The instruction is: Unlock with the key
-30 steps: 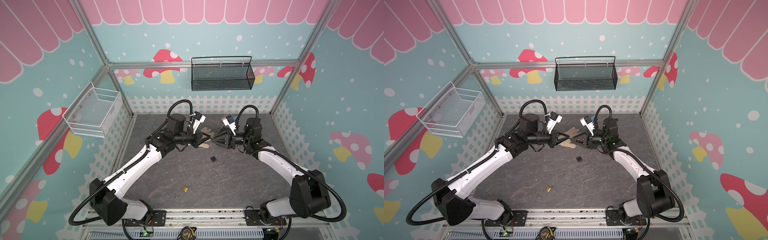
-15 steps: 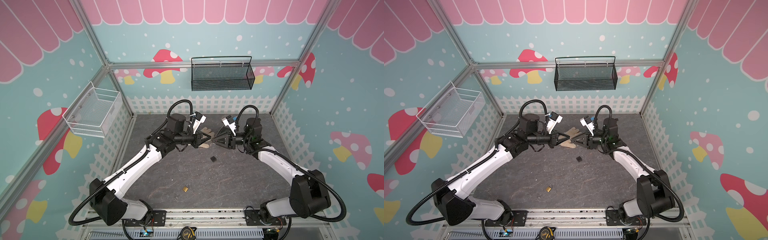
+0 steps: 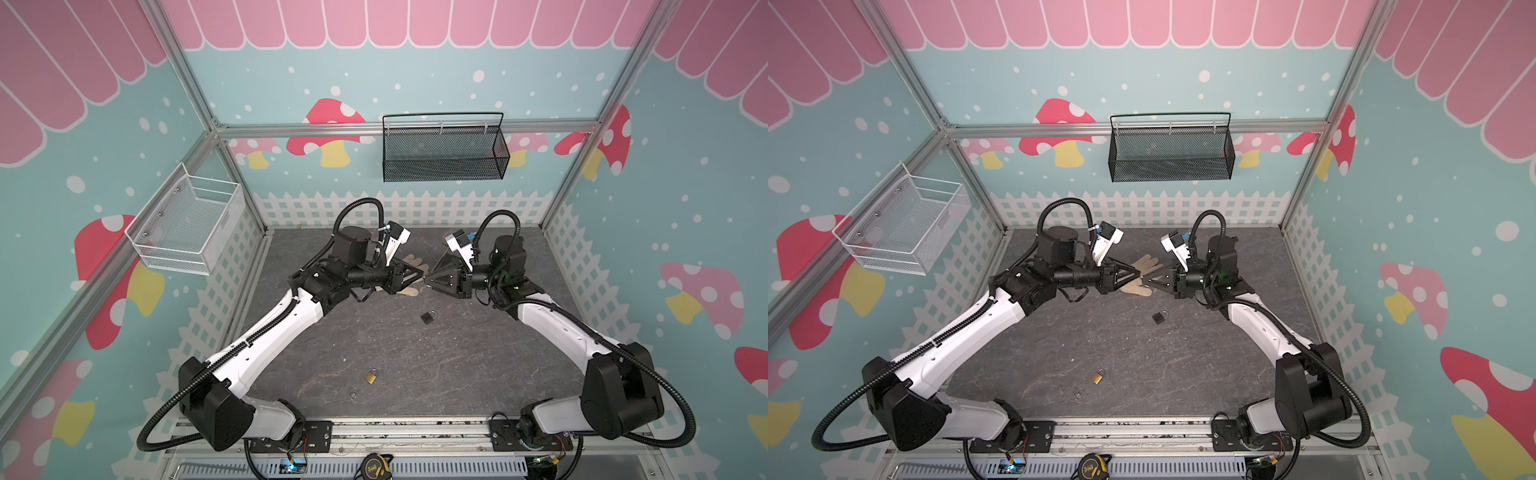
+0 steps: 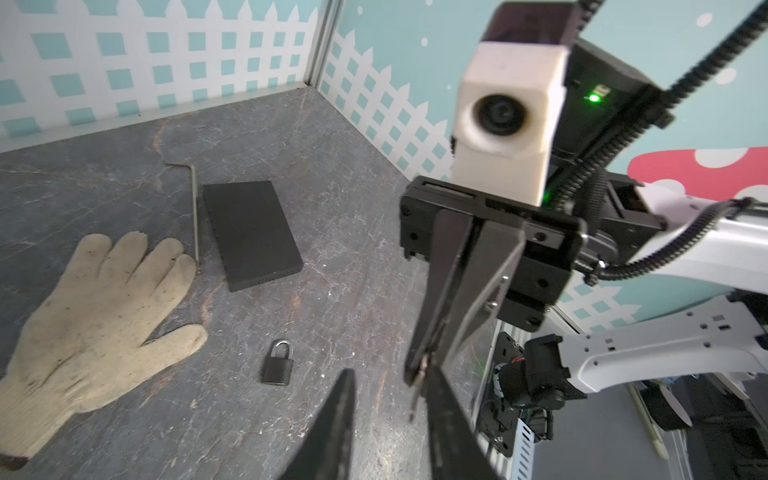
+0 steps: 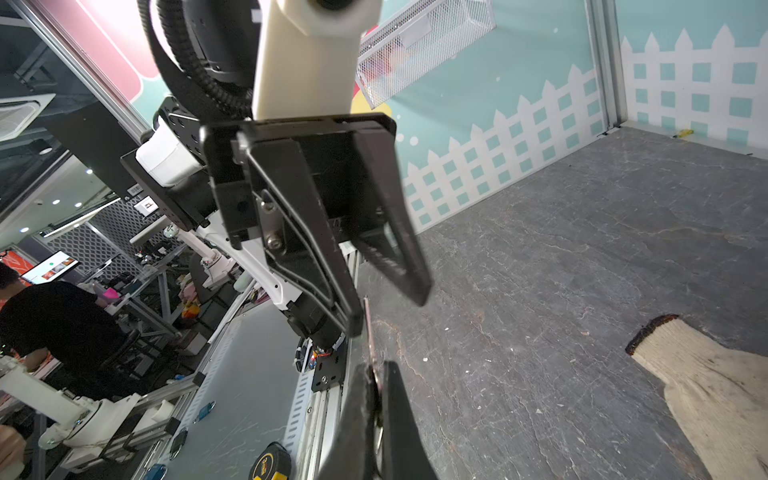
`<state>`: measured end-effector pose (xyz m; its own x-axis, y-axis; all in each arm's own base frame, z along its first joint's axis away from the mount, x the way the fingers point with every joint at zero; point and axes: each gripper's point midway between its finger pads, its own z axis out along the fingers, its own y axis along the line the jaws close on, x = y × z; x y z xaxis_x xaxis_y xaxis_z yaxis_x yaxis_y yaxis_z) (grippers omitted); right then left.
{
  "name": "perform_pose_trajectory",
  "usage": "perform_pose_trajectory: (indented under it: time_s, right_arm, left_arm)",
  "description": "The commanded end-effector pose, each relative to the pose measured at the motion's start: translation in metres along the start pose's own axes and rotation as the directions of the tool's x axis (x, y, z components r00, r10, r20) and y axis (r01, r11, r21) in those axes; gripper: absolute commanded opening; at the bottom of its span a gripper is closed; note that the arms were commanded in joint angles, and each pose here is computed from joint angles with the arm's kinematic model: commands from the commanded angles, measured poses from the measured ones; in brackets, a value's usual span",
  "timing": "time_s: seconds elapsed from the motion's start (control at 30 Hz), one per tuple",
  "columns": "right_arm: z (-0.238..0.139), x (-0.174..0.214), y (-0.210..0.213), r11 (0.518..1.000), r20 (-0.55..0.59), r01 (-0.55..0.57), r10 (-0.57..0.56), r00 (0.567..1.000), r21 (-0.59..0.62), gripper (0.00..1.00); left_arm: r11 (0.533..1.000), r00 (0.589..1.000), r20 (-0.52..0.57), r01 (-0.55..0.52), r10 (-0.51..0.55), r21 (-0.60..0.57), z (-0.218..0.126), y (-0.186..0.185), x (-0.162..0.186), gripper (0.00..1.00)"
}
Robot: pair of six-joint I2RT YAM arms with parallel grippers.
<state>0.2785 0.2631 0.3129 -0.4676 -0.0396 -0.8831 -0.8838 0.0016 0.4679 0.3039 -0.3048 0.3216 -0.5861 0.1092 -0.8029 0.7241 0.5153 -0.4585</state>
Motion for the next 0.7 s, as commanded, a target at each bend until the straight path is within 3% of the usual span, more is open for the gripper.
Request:
perform_pose_trajectory:
  time_s: [0.0, 0.07, 0.17, 0.27, 0.43, 0.53, 0.67]
  right_arm:
    - [-0.013, -0.009, 0.003, 0.998, 0.044, 0.024, -0.027, 0.999, 0.059, 0.0]
    - [-0.021, -0.007, -0.006, 0.993, 0.07, -0.021, 0.013, 0.997, 0.116, 0.0]
    - [-0.036, 0.001, -0.021, 0.974, 0.106, -0.093, 0.072, 0.992, 0.207, 0.0]
    - [-0.053, 0.012, -0.039, 0.935, 0.137, -0.166, 0.128, 0.982, 0.313, 0.0]
    - [-0.091, 0.05, -0.082, 0.778, 0.177, -0.315, 0.261, 0.949, 0.544, 0.0]
    - [-0.11, 0.073, -0.095, 0.689, 0.219, -0.387, 0.323, 0.921, 0.612, 0.0]
    - [-0.125, 0.099, -0.104, 0.611, 0.247, -0.439, 0.376, 0.893, 0.659, 0.0]
  left_arm:
    - [0.993, 0.997, 0.07, 0.026, -0.018, -0.117, -0.011, 0.018, -0.018, 0.54]
    - [0.981, 0.995, 0.093, 0.06, -0.043, -0.186, -0.014, 0.031, -0.018, 0.61]
    - [0.951, 0.987, 0.127, 0.129, -0.097, -0.282, -0.013, 0.049, -0.013, 0.64]
    - [0.937, 0.989, 0.108, 0.13, -0.1, -0.324, -0.001, 0.052, 0.003, 0.66]
    - [0.921, 0.999, 0.019, 0.034, -0.029, -0.388, 0.038, 0.042, 0.038, 0.7]
    - [0.919, 0.998, -0.056, -0.002, -0.022, -0.395, 0.063, 0.042, 0.06, 0.7]
    - [0.919, 0.981, -0.196, -0.074, -0.003, -0.386, 0.096, 0.046, 0.095, 0.7]
